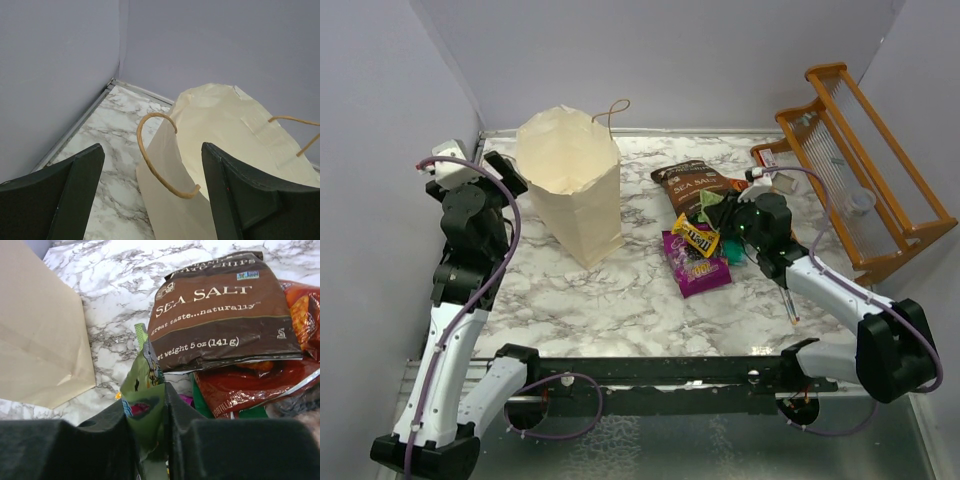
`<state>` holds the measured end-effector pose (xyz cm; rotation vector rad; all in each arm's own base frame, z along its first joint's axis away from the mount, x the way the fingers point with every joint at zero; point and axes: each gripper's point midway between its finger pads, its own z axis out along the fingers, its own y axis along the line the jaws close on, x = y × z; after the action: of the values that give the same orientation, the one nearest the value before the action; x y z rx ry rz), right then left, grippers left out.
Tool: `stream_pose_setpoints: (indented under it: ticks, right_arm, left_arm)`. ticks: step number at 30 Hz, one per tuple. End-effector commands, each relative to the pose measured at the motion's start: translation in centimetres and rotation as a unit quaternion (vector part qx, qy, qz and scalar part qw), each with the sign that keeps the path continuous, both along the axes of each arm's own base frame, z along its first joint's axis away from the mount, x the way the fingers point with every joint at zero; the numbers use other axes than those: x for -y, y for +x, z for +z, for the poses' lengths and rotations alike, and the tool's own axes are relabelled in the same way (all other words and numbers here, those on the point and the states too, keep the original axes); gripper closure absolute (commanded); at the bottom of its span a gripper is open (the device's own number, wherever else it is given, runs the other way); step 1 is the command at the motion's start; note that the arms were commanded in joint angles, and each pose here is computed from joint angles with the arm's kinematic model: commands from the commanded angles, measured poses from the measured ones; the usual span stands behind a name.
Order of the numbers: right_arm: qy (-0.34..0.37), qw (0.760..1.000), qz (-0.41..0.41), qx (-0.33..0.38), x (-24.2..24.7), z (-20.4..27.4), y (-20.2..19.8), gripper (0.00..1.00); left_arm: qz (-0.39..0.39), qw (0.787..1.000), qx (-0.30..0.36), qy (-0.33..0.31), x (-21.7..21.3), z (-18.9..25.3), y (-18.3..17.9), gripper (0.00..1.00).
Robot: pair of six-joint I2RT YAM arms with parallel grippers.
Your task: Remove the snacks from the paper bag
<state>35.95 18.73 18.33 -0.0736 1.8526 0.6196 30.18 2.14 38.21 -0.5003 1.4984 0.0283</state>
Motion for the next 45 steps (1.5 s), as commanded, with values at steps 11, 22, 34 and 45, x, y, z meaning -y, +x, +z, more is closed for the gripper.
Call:
stream_pose_setpoints:
  ticks: [11, 22, 34, 45]
  right_arm:
    - [-0.058, 0.996, -0.062, -0.016, 4.4, 0.3, 0.2, 0.36]
    - [0.007, 0.995, -0.045, 0.093, 4.3, 14.6, -2.4, 0.01]
    - [-0.007, 0.938, -0.075, 0.340, 9.7, 32.9, -12.4, 0.01]
    - [-0.007, 0.914, -0.157, 0.374, 13.5, 36.9, -14.6, 0.01]
  left_arm:
    - [-0.055, 0.989, 0.067, 0.121, 1.2, 5.3, -3.5, 0.17]
    - [-0.145, 0.965, 0.146, 0.161, 4.6, 8.5, -4.8, 0.00]
    - [-0.169, 0.950, 0.204, 0.164, 5.5, 11.3, -6.7, 0.00]
    - [-0.154, 0.950, 0.212, 0.172, 4.9, 11.4, -7.5, 0.01]
